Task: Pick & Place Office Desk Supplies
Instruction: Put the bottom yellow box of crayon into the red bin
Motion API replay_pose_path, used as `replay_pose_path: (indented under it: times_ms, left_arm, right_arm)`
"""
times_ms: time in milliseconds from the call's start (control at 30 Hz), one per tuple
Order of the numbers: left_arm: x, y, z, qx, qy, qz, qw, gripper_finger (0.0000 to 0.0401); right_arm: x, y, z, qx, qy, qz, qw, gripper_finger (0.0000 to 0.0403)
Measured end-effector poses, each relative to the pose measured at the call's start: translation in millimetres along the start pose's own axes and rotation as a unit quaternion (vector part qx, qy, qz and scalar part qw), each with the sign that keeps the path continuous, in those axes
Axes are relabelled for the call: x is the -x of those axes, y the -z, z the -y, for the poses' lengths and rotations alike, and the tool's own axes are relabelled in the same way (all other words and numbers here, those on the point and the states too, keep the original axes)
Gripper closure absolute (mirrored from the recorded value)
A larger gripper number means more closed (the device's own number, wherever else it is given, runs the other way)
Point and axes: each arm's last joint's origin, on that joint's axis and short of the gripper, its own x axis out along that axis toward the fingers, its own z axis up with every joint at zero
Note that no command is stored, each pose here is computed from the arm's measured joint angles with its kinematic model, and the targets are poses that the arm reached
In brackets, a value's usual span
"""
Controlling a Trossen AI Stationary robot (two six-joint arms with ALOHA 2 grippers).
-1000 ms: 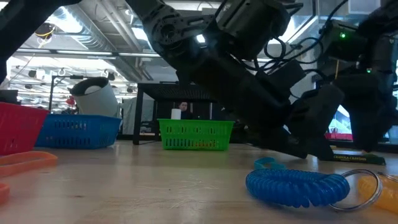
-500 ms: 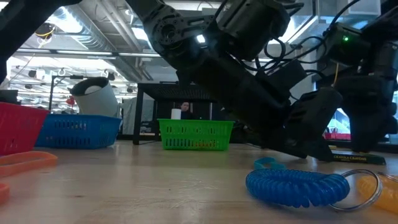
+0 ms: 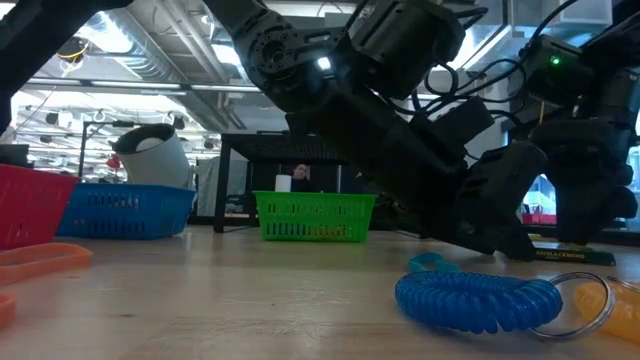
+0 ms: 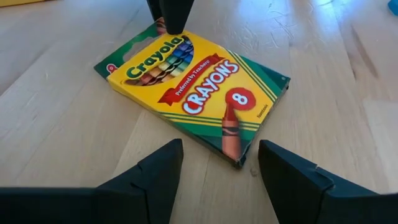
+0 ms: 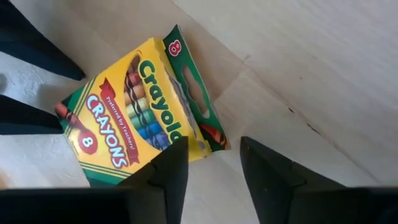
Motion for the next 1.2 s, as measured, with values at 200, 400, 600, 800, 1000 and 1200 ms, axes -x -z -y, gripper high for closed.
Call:
replay_pose_path:
  times_ms: [200,400,600,800,1000,1200]
  left_arm:
    - [0.0,0.7,0.2,-0.001,0.006,-0.005,1.000,0.0191]
    - [0.0,1.0,0.2,-0.002,0.006,-0.007,1.000,0.0191]
    - [0.0,1.2,0.2,-0.002,0.007,-0.007,1.000,0.0191]
    - [0.1,1.3,0.4,-0.002,0.008,-0.007,1.000,0.0191]
    - [0.1,1.5,0.5,-0.002,0.008,-0.008,1.000,0.0191]
    - [0.0,1.5,0.1,-0.002,0.007,-0.008,1.000,0.0191]
  right_arm:
    - [0.1,-0.2,-0.5,-0.005,-0.002,0.000,1.000,0.0234]
    - [-0.1,-2.6,-3.6,-0.002,-0.020,0.013,1.000,0.0236]
    - [0.1,-4.5,-3.3,-0.032,-0.008,0.037,0.999,0.0241]
    - [0.1,-4.7,-3.1,-0.054,-0.006,0.042,0.998,0.0244]
    - [-3.0,-1.7,1.4,-0.075,-0.003,0.039,0.996,0.0265]
    - [-3.6,-1.6,1.9,-0.078,-0.004,0.041,0.996,0.0301]
